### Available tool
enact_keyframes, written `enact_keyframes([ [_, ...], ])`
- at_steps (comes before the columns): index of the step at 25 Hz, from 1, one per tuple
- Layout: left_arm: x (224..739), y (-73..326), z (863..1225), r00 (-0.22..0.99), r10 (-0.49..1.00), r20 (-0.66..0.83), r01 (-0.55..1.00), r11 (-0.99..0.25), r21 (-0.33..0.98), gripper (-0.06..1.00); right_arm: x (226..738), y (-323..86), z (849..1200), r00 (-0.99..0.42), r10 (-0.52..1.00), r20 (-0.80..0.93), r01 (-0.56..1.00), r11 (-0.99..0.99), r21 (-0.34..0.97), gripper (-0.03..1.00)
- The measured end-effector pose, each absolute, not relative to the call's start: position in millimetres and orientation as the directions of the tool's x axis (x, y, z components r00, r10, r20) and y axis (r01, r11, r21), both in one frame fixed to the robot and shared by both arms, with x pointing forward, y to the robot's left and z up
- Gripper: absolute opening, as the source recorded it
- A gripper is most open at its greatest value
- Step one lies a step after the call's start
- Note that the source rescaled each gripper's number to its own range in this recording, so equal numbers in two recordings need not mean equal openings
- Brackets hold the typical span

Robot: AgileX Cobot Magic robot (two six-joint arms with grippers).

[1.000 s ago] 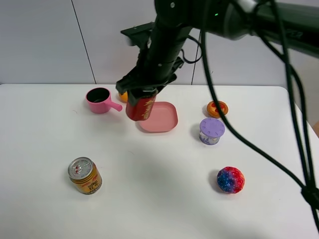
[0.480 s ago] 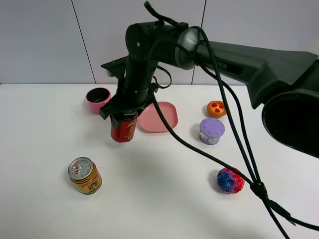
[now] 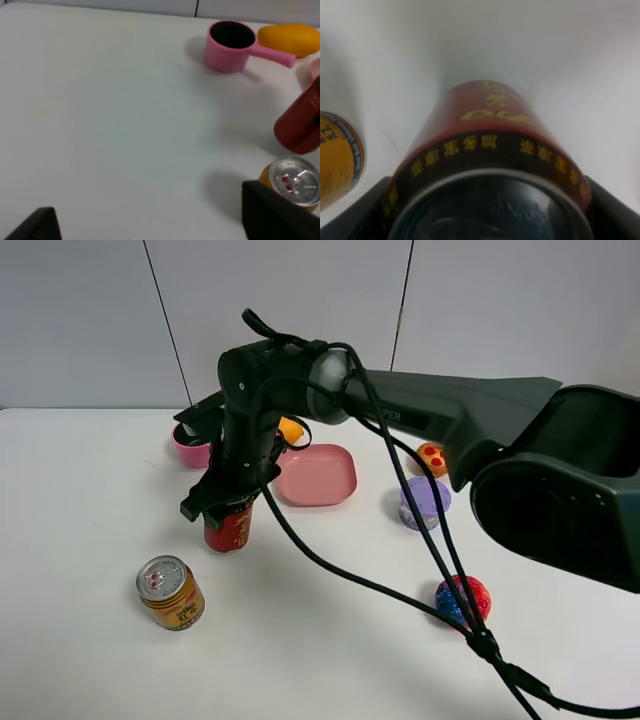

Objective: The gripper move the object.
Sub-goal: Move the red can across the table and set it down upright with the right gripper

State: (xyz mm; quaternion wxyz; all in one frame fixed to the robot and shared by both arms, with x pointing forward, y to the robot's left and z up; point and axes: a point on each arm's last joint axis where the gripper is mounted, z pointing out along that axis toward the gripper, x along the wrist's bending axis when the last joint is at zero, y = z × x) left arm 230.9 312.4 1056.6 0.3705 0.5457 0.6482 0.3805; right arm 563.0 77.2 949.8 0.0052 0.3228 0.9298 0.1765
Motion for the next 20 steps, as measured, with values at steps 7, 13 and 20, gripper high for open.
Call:
enact_keyframes([
  [7,230.9,312.4,1056.6,-0.13,0.989,-0.065,0.425,0.115,0.898,1.0,559.4,80.3,941.2,-0.809,0.587,0.016,0.563,0.769,0.302,0.0],
  [13,230.9,312.4,1056.6,-0.13,0.989,-0.065,0.425,0.115,0.898,1.0,559.6,79.1,941.1,-0.811,0.585,0.004,0.56,0.775,0.293,0.0],
  [20,230.9,312.4,1056.6,-0.13,0.989,-0.065,0.425,0.115,0.898,1.0,559.3,79.3,941.1,-0.81,0.586,0.009,0.562,0.773,0.293,0.0],
])
